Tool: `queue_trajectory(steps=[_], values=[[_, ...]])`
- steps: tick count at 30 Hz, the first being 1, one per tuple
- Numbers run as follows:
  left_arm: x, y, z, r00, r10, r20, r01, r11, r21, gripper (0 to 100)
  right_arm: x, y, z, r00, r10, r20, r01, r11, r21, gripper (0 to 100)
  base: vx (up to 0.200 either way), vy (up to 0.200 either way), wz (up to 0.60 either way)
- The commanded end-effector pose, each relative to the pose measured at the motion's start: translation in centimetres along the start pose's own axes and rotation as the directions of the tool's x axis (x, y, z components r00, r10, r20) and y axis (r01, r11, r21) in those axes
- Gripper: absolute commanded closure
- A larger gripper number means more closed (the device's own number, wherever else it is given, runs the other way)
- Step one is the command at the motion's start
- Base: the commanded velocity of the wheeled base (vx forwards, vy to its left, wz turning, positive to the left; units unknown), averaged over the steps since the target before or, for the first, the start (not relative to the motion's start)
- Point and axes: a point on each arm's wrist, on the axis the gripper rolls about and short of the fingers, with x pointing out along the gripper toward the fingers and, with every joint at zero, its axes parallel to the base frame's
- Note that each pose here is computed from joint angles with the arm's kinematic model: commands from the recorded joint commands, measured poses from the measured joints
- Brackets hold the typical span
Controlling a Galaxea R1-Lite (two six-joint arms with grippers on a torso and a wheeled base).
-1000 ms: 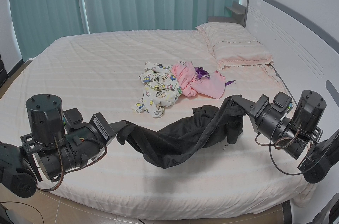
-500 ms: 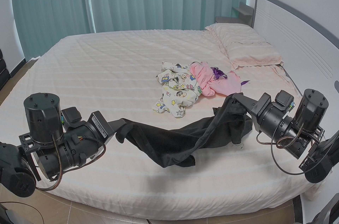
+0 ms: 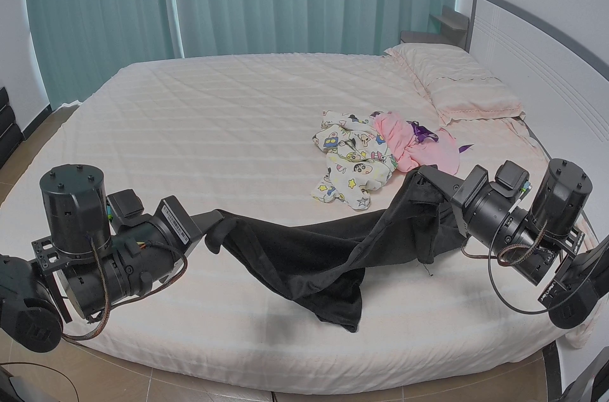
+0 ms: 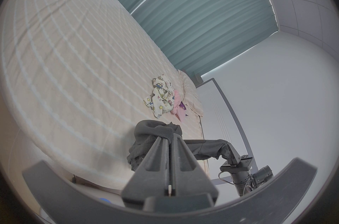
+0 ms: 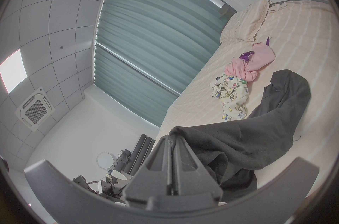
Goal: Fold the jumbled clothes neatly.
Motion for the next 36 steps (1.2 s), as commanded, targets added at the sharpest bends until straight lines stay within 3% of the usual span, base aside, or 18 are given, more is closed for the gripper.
queue_trajectory(steps=[1,36], values=[[-0.11,-0.03,0.16,1.000,-0.002,0.008,0.002,1.000,-0.002,100,-0.07,0.14,0.03,1.000,0.006,0.001,-0.006,1.000,0.000,100,0.000,0.200,0.00],[-0.21,0.06,0.70,1.000,-0.003,0.030,0.003,1.000,-0.008,100,-0.38,0.64,0.10,1.000,0.024,0.003,-0.024,1.000,0.001,100,0.000,0.200,0.00]])
